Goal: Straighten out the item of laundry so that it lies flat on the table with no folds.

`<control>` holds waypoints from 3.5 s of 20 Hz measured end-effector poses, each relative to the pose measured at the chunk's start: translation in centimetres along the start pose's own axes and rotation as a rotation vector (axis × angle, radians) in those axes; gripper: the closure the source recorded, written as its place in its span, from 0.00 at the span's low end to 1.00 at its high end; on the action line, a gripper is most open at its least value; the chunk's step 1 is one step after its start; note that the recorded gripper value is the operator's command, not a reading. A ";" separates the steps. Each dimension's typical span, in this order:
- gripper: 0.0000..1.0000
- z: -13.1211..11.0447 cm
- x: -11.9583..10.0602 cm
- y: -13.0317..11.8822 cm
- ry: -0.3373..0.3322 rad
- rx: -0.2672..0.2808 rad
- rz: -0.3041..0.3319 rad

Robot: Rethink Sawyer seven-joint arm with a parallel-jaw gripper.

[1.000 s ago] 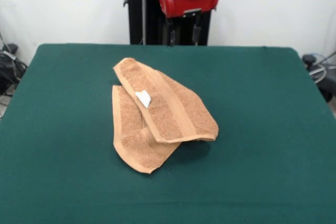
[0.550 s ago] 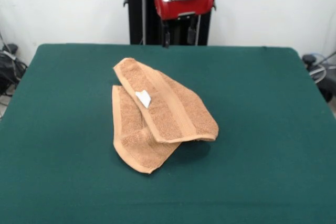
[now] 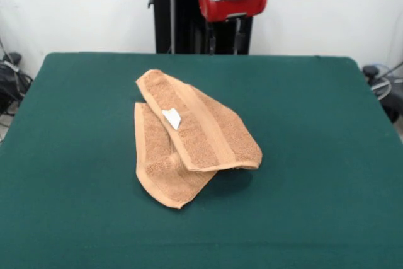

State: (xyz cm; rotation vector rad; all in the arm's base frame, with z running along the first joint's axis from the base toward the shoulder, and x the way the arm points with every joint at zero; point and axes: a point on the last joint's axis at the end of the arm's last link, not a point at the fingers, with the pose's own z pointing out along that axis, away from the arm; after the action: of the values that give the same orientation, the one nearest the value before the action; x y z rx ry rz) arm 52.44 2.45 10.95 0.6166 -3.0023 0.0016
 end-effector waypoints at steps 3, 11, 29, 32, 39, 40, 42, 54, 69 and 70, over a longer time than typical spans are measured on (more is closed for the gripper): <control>0.00 0.0 -0.3 0.9 0.002 -0.001 -0.012; 0.00 -0.3 -1.0 3.6 0.011 0.005 -0.036; 0.00 -2.6 -2.0 4.4 -0.015 0.015 0.012; 0.00 -2.6 -1.7 4.0 -0.011 0.020 0.020; 0.00 -2.7 -1.2 3.4 -0.004 0.035 0.037; 0.00 -2.8 -1.1 3.4 -0.004 0.038 0.038; 0.00 -2.9 -1.2 3.5 -0.006 0.043 0.036; 0.00 -3.0 -1.6 5.1 -0.006 0.047 0.005; 0.00 -3.9 -2.6 8.8 0.003 0.070 -0.036; 0.00 -3.9 -2.6 8.6 0.003 0.071 -0.033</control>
State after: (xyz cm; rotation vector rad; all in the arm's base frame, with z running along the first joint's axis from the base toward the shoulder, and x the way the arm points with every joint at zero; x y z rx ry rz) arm 51.72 11.44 14.74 0.6726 -3.0001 0.1069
